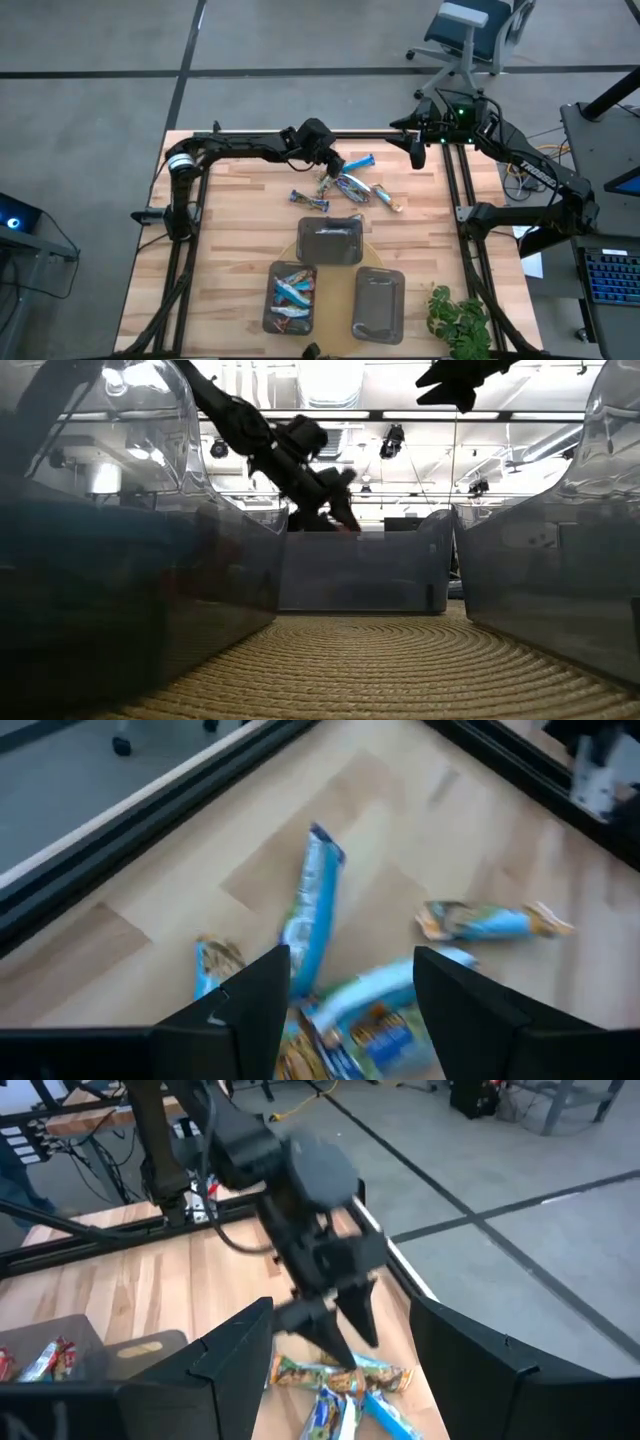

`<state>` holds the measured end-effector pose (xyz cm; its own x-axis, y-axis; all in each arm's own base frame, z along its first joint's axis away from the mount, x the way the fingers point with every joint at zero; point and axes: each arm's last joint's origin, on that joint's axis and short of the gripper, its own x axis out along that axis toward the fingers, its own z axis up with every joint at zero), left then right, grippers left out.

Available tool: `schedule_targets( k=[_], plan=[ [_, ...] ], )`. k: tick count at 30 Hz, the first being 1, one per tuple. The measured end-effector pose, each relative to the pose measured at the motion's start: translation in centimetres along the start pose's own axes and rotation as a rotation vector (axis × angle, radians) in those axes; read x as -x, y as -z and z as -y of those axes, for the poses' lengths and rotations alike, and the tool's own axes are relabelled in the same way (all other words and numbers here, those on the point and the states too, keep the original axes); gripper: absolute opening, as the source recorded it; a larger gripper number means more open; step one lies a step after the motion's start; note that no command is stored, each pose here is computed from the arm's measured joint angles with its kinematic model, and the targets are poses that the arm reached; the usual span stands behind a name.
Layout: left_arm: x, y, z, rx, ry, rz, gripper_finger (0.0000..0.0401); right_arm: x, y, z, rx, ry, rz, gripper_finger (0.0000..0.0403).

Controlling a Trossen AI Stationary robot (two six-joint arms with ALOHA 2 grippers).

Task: Pick and place Granola Bars by type
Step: Adjust the blue granola bar on the table

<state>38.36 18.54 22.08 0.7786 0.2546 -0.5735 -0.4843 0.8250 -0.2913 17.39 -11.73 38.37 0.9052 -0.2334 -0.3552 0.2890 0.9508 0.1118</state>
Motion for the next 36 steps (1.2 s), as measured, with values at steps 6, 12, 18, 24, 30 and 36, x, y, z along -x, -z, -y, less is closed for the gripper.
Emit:
schedule_targets(
  k=[6,12,18,24,30,36],
  plan=[
    [2.8,-0.1,0.7,-0.02,0.002,-0.017,0.0194,0.1,1.1,0.2,-0.04,0.07,-0.111,0.0226],
    [5.3,0.0,0.9,-0.039,-0.022,-0.092,0.0184,-0.1,2.4,0.7,-0.084,0.158,-0.192,0.0226],
    [7.3,-0.3,1.2,-0.072,-0.033,-0.105,0.0183,-1.6,3.7,1.3,-0.13,0.161,-0.255,0.0226],
    [7.8,-0.3,1.3,-0.079,-0.036,-0.119,0.0183,-4.7,4.2,2.1,-0.159,0.038,-0.347,0.0226],
    [8.2,0.2,1.2,-0.114,-0.048,-0.181,0.0183,-7.1,3.8,3.1,-0.065,-0.007,-0.476,0.0226],
    [10.2,-0.1,1.4,-0.178,-0.089,-0.179,0.0183,-9.1,3.1,4.6,0.05,-0.052,-0.586,0.0226]
  ],
)
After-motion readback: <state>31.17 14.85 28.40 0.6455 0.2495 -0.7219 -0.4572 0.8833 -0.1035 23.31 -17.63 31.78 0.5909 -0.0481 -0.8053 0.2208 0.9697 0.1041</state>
